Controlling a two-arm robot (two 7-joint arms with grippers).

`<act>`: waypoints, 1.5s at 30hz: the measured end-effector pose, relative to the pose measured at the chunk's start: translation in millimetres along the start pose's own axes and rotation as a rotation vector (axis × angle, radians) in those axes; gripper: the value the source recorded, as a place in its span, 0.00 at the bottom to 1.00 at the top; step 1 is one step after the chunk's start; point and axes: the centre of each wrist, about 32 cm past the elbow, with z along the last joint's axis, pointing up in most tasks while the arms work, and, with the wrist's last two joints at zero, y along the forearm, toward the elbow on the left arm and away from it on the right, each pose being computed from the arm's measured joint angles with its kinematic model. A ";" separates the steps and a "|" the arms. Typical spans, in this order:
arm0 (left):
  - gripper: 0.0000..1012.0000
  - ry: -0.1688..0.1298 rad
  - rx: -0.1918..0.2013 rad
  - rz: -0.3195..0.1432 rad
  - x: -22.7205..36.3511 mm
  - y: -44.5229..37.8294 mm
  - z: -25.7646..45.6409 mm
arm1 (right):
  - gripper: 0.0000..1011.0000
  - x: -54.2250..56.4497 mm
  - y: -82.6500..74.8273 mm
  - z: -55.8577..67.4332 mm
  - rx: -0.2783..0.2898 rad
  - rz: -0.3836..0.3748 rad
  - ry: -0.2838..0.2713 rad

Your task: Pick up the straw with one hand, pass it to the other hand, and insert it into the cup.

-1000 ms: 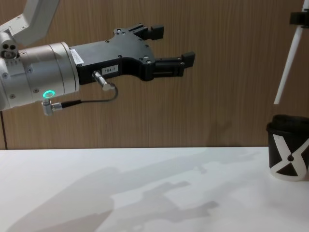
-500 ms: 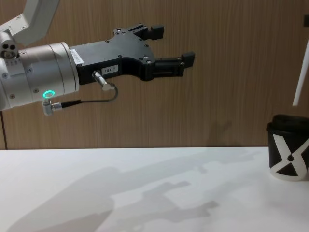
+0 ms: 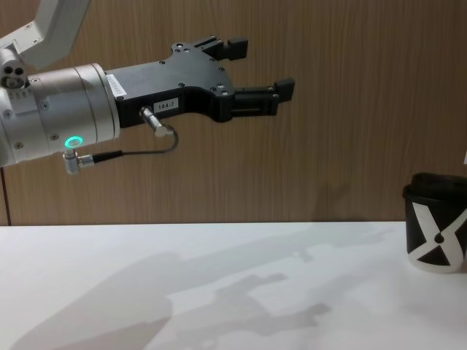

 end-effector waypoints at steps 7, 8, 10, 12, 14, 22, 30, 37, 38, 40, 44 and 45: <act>0.99 0.000 0.000 0.000 0.0 0.0 0.0 | 0.00 2.1 -1.7 0.4 -0.006 0.002 -0.009; 0.99 0.000 0.000 0.000 0.0 0.0 0.0 | 0.00 2.3 -1.7 0.5 -0.006 0.002 -0.009; 0.99 0.000 0.000 0.000 0.0 0.0 0.0 | 0.00 2.7 -1.9 0.6 -0.008 0.002 -0.011; 0.99 0.000 0.000 0.000 0.0 0.0 0.0 | 0.00 3.0 -1.9 0.7 -0.008 0.002 -0.012; 0.99 0.000 0.000 0.000 0.0 0.0 0.0 | 0.00 3.4 -1.9 0.4 -0.011 0.002 -0.012; 0.99 0.000 0.000 0.000 0.0 0.0 0.0 | 0.00 3.6 -0.9 -0.4 -0.016 0.003 -0.009; 0.99 0.000 0.000 0.000 0.0 0.0 0.0 | 0.00 2.7 0.5 -1.9 -0.022 0.007 -0.004; 0.99 0.000 0.000 0.000 0.0 0.0 0.0 | 0.00 1.6 1.8 -3.4 -0.026 0.013 0.001; 0.99 0.000 0.000 0.000 0.0 0.0 0.0 | 0.00 1.3 2.1 -3.8 -0.027 0.014 0.001; 0.99 0.000 0.000 0.000 0.0 0.0 0.0 | 0.00 1.0 2.4 -4.2 -0.028 0.015 0.002; 0.99 0.000 0.000 0.000 0.0 0.0 0.0 | 0.00 0.1 3.2 -5.4 -0.031 0.018 0.003; 0.99 0.000 0.000 0.000 0.0 0.0 0.0 | 0.00 0.0 3.3 -5.5 -0.032 0.017 0.003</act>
